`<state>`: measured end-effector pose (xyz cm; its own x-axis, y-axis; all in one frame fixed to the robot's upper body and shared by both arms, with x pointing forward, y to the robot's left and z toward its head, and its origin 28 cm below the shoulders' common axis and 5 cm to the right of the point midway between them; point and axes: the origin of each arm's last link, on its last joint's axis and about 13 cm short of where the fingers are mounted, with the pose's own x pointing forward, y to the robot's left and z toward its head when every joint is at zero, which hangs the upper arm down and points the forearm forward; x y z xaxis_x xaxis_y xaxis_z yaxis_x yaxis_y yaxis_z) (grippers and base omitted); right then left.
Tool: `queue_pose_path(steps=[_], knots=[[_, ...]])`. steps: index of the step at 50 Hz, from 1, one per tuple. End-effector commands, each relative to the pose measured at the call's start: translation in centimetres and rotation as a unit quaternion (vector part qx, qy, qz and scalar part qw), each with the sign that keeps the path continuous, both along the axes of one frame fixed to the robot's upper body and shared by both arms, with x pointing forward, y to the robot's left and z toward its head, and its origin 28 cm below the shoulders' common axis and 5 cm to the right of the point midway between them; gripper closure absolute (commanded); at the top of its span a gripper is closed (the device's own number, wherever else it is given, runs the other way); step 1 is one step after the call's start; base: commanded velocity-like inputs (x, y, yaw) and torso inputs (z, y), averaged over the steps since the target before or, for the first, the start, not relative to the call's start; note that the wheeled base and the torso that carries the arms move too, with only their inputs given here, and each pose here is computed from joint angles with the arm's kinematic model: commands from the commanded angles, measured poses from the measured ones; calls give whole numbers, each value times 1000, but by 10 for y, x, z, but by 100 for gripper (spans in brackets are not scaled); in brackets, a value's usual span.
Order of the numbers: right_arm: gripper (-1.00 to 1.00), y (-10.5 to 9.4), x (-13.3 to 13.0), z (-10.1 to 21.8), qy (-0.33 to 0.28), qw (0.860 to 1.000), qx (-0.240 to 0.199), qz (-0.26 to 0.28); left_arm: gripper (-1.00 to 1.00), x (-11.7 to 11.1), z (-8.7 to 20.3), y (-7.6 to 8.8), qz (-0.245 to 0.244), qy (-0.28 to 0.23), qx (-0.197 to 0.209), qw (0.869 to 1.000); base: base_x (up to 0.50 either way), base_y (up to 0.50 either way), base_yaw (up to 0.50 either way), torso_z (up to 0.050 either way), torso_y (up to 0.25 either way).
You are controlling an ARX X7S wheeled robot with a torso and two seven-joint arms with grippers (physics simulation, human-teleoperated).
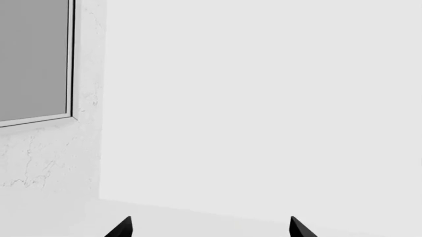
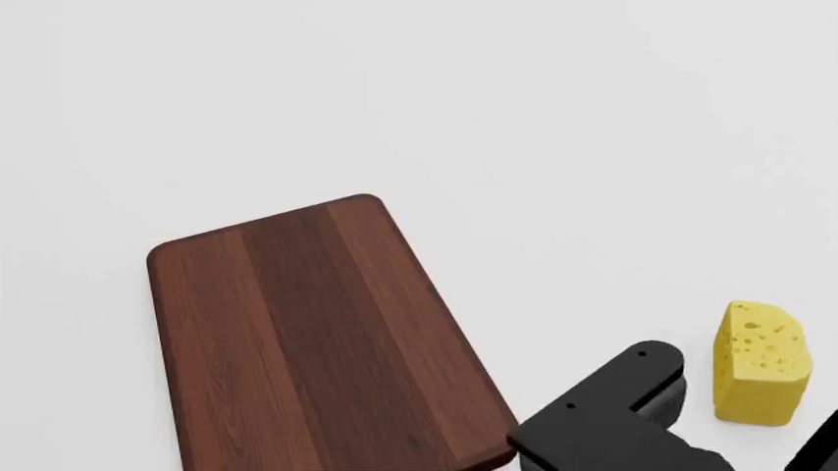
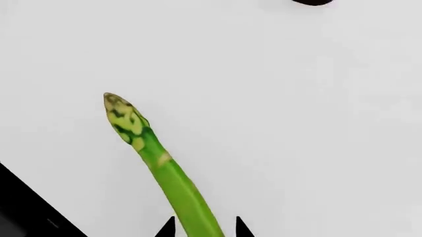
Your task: Clear the non-vegetable object off the cutting board and place the vegetables onto it.
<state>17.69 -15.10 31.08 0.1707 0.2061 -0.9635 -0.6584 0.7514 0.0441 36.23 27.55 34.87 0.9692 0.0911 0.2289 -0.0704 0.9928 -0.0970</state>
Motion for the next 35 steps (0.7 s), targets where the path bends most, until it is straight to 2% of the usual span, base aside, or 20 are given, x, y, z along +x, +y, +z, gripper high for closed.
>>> queue_pose_path(steps=[1,25,35], knots=[[100,9,13,29,-49,998,-22,30,-100,-1,2,0,0,-2,-1,1000,0,0,0,0,0],[100,21,57,69,-126,990,-25,66,-100,-2,3,3,4,-3,-4,1000,0,0,0,0,0],[100,23,76,74,-154,985,-17,74,-100,-2,5,2,3,-5,-3,1000,0,0,0,0,0]])
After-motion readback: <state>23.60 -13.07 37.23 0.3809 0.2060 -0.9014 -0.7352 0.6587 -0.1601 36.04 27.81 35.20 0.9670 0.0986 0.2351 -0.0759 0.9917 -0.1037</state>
